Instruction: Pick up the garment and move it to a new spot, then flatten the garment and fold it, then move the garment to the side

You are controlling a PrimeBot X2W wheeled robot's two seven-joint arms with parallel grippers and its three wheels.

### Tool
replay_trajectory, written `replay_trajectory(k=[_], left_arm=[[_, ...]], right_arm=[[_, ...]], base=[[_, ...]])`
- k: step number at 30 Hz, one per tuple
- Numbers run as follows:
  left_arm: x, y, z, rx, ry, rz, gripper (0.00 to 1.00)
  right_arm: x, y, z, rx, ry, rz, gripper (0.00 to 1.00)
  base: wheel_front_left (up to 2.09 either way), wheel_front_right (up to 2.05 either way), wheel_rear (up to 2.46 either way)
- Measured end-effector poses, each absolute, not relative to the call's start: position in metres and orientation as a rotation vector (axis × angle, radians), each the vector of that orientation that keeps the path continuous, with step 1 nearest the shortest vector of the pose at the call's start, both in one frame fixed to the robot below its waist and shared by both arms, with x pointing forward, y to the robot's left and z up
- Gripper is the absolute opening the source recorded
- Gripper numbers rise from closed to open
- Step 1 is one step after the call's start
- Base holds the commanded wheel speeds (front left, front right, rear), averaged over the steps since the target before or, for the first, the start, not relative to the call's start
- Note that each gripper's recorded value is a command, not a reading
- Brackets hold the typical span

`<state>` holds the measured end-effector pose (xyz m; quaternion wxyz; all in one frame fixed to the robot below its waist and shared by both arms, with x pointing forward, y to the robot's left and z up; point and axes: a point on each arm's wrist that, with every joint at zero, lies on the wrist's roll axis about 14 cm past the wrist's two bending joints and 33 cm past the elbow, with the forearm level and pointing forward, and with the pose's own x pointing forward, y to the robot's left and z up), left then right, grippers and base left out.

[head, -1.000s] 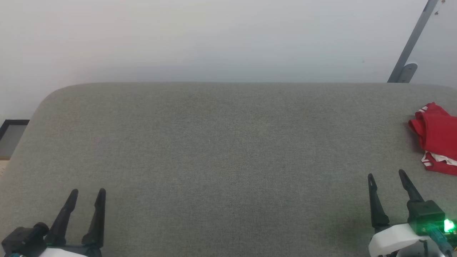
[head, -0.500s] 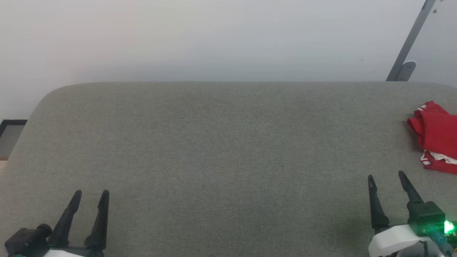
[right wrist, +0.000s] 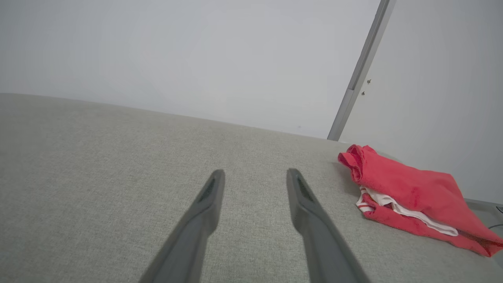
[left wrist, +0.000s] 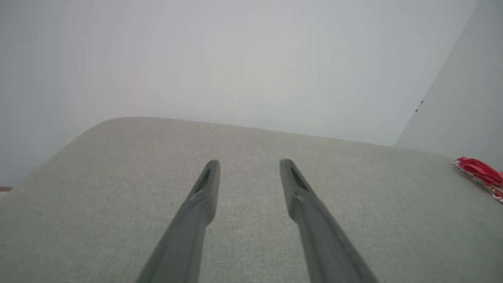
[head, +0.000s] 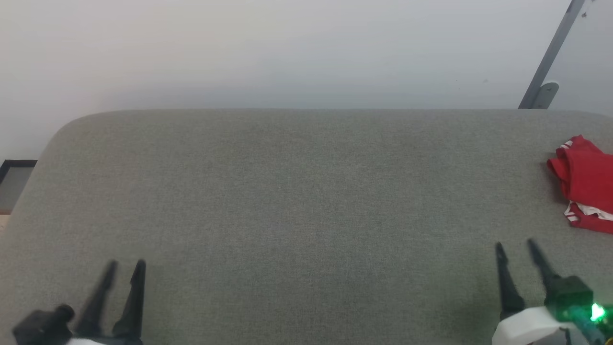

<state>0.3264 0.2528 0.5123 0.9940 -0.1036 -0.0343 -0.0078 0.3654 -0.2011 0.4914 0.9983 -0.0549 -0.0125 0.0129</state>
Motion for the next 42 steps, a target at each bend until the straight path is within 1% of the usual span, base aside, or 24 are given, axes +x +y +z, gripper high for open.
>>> replay_trajectory(k=[5,9,24,42], left_arm=[[0.323,0.245,0.496,-0.251,-0.024,-0.006,0.0],[0.323,0.245,0.491,-0.319,-0.007,0.012,0.0],[0.333,0.245,0.486,-0.558,0.014,0.065,0.0],[0.346,0.24,0.487,-0.801,0.015,0.089,0.0]], right_arm=[[0.358,-0.201,0.472,-0.092,0.039,0.021,0.0],[0.358,-0.206,0.468,-0.007,0.064,-0.009,0.0],[0.362,-0.21,0.472,0.306,0.056,-0.064,0.0],[0.368,-0.21,0.475,0.618,0.054,-0.091,0.0]], base=[[0.0,0.0,0.0],[0.0,0.0,0.0],[0.0,0.0,0.0],[0.0,0.0,0.0]])
